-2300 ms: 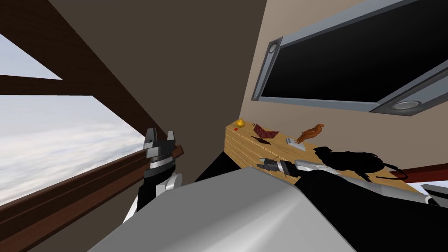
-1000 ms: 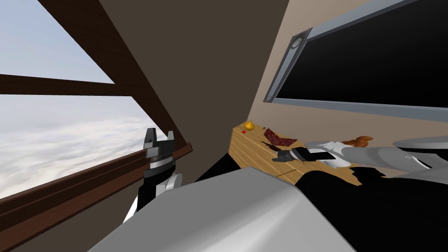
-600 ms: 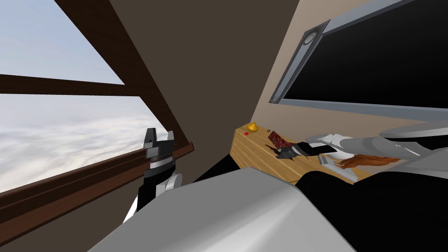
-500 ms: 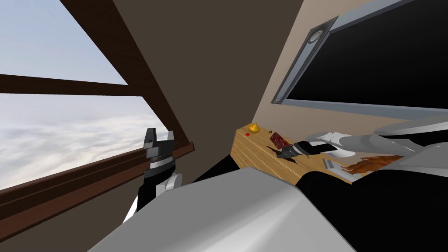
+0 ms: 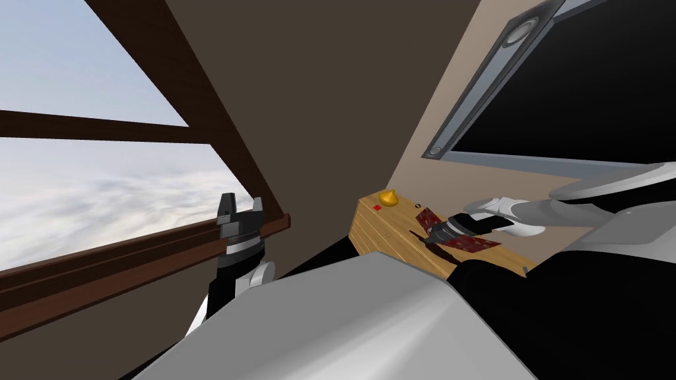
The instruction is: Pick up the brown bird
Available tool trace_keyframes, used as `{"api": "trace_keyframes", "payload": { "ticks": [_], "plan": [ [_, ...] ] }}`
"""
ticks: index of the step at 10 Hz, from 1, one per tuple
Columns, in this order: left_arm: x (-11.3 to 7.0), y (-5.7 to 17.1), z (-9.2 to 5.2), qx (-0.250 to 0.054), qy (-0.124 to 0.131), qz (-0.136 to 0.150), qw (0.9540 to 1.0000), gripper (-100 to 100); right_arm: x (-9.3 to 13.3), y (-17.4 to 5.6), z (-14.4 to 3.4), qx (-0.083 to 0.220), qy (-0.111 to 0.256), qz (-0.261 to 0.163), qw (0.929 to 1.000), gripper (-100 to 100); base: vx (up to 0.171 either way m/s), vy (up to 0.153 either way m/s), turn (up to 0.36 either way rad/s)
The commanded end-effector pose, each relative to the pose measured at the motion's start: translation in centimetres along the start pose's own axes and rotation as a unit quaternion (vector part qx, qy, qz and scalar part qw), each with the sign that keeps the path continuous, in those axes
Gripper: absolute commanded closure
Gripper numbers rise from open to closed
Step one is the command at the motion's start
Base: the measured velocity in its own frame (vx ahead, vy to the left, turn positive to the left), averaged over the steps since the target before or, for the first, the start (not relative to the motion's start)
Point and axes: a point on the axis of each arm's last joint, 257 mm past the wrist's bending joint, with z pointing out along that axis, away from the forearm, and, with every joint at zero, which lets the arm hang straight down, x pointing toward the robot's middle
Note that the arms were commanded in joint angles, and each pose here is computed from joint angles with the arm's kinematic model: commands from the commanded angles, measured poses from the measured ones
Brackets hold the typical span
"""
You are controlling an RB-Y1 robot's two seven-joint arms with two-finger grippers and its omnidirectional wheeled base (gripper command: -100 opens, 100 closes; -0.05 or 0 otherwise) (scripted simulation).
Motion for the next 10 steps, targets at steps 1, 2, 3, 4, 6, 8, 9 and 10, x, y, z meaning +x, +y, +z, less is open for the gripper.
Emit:
{"api": "trace_keyframes", "payload": {
  "ticks": [1,2,3,4,6,8,9,10],
  "plan": [
    [0.0,0.0,0.0,0.0,0.0,0.0,1.0,0,0.1,0.0,0.1,-0.001,0.003,0.003,1.0,-100,0.012,-0.038,-0.036],
    [0.0,0.0,0.0,0.0,0.0,0.0,1.0,0,1.8,1.1,0.7,-0.013,0.015,0.016,0.9997,-100,0.012,-0.036,0.088],
    [0.0,0.0,0.0,0.0,0.0,0.0,1.0,0,1.8,1.1,0.7,-0.013,0.015,0.016,0.9997,-100,0.011,-0.044,0.063],
    [0.0,0.0,0.0,0.0,0.0,0.0,1.0,0,1.8,1.1,0.7,-0.013,0.015,0.016,0.9997,-100,0.008,-0.021,0.0],
    [0.0,0.0,0.0,0.0,0.0,0.0,1.0,0,5.6,4.4,2.0,-0.045,0.036,0.045,0.9973,-100,0.022,-0.068,0.106],
    [0.0,0.0,0.0,0.0,0.0,0.0,1.0,0,7.0,4.8,1.9,-0.047,0.046,0.06,0.9961,-100,0.016,-0.062,0.011],
    [0.0,0.0,0.0,0.0,0.0,0.0,1.0,0,6.5,4.6,2.0,-0.047,0.045,0.049,0.9967,-100,0.005,-0.006,-0.01],
    [0.0,0.0,0.0,0.0,0.0,0.0,1.0,0,5.6,4.4,2.0,-0.045,0.036,0.045,0.9973,-100,-0.002,0.007,0.0]
  ]
}}
